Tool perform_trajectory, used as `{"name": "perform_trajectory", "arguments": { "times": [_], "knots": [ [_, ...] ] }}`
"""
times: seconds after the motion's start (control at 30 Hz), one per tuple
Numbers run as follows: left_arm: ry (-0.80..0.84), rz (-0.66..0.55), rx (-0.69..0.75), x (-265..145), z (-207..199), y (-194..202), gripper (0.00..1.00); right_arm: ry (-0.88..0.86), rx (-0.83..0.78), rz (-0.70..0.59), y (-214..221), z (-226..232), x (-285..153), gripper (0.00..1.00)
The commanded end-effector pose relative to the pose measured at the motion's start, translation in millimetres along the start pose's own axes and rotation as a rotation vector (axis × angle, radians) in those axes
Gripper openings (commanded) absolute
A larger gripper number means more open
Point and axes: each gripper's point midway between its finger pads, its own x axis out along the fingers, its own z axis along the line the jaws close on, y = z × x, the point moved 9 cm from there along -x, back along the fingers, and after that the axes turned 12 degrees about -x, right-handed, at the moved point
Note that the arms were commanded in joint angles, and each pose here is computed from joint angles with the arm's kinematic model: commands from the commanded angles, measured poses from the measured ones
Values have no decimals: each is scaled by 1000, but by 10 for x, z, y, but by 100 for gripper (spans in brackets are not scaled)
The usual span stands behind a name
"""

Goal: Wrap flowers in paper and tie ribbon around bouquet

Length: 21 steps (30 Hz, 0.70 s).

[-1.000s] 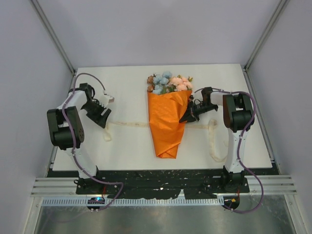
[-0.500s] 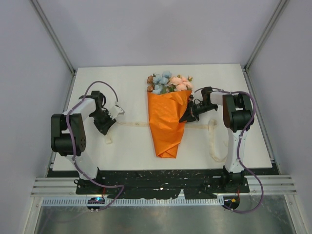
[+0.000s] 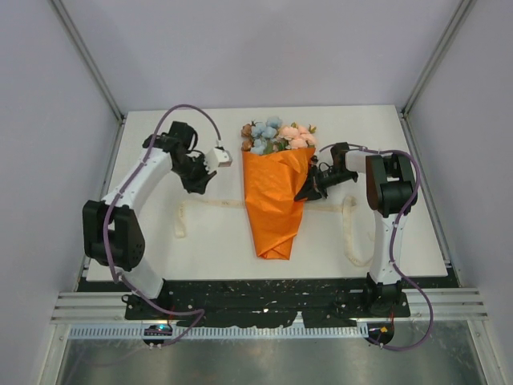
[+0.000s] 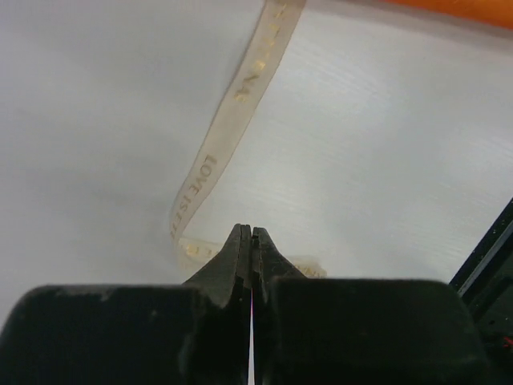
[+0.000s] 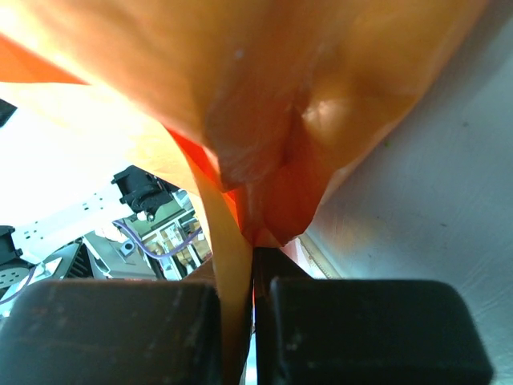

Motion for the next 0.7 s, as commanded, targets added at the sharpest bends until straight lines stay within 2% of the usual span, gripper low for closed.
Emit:
{"name": "perform_trajectory", "arguments": {
  "times": [0.0,0.03,0.07,0.13,0.2,0.27,0.37,0.47,0.63,0.67],
  "knots": [
    [-4,-55,-7,-5,-273,-256,7,21,3,2,-31,-3,15,5],
    [-50,-17,-69,-35,-203,-197,21,20,-1,1,-32,7,9,5],
    [-54,0,-177,-47,-142,-102,41,21,-2,-1,-35,10,7,5],
    [-54,1,-470,-129,-12,231,64,20,-4,-1,-35,11,7,5],
    [-81,-2,-698,-176,-32,545,66,20,-1,1,-30,4,11,5],
    [-179,-42,-965,-203,-33,848,73,20,1,-2,-26,-1,15,5],
    [-236,-117,-1092,-93,-81,1019,75,18,9,-4,-26,-17,28,6],
    [-161,-136,-1188,128,-107,1043,73,18,11,-6,-35,-15,29,5],
    [-161,62,-1353,501,9,1223,65,24,12,-4,-43,-21,30,5],
    [-153,65,-1371,536,27,1234,63,26,11,-5,-46,-10,22,5]
  ]
}}
